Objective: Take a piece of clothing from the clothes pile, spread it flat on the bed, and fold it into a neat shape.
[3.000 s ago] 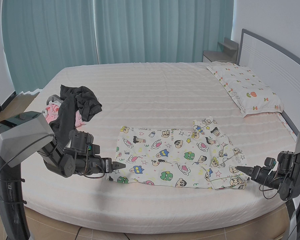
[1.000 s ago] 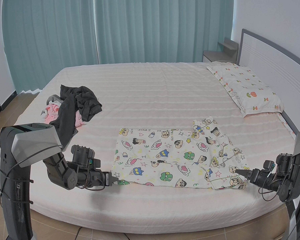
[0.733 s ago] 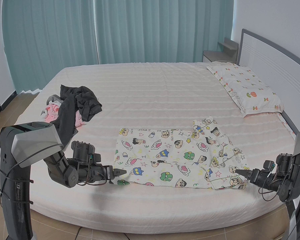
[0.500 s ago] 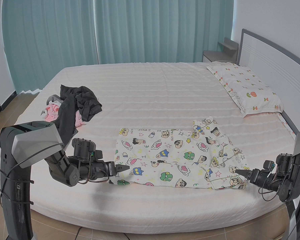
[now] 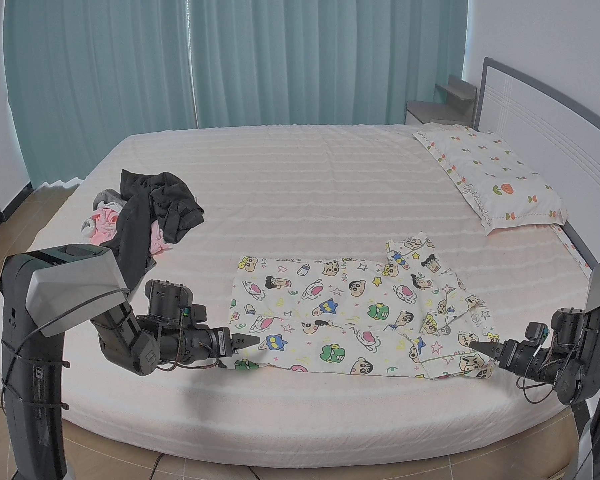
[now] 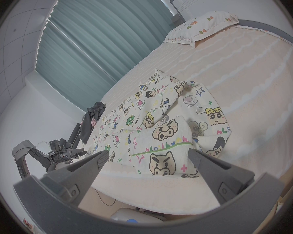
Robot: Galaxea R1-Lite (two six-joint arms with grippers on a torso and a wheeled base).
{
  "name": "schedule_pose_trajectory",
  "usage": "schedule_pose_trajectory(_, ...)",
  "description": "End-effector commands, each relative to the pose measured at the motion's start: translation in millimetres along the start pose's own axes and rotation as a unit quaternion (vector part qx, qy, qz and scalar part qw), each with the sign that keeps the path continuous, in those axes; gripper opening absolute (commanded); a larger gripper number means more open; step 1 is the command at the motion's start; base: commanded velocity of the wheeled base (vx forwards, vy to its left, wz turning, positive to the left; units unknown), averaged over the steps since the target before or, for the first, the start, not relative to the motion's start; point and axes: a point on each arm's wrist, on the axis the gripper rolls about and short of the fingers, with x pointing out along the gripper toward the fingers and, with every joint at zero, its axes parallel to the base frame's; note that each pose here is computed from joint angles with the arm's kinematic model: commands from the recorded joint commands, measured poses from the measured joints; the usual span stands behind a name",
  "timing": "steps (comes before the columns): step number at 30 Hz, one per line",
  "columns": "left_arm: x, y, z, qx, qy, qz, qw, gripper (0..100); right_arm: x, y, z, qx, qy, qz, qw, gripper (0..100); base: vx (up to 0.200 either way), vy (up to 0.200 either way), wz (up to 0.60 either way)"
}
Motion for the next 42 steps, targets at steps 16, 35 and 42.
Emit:
schedule_pose_trajectory(16, 7, 14, -11, 0.011, 0.014, 0.016, 0.9997, 100, 0, 0, 2, -0.005, -0.006, 0.003, 1.0, 100, 0.0, 0.0, 0.0)
schedule_pose_trajectory(35, 4, 22, -5, 0.005, 0.0, 0.032, 0.9995, 0, 0, 0, 1, -0.004, -0.005, 0.003, 1.0, 100, 0.0, 0.0, 0.0)
schedule_pose_trajectory(42, -4, 19, -11, 0.003, 0.009, 0.041, 0.9991, 0, 1, 0, 1, -0.004, -0.006, 0.003, 1.0, 100, 0.0, 0.0, 0.0)
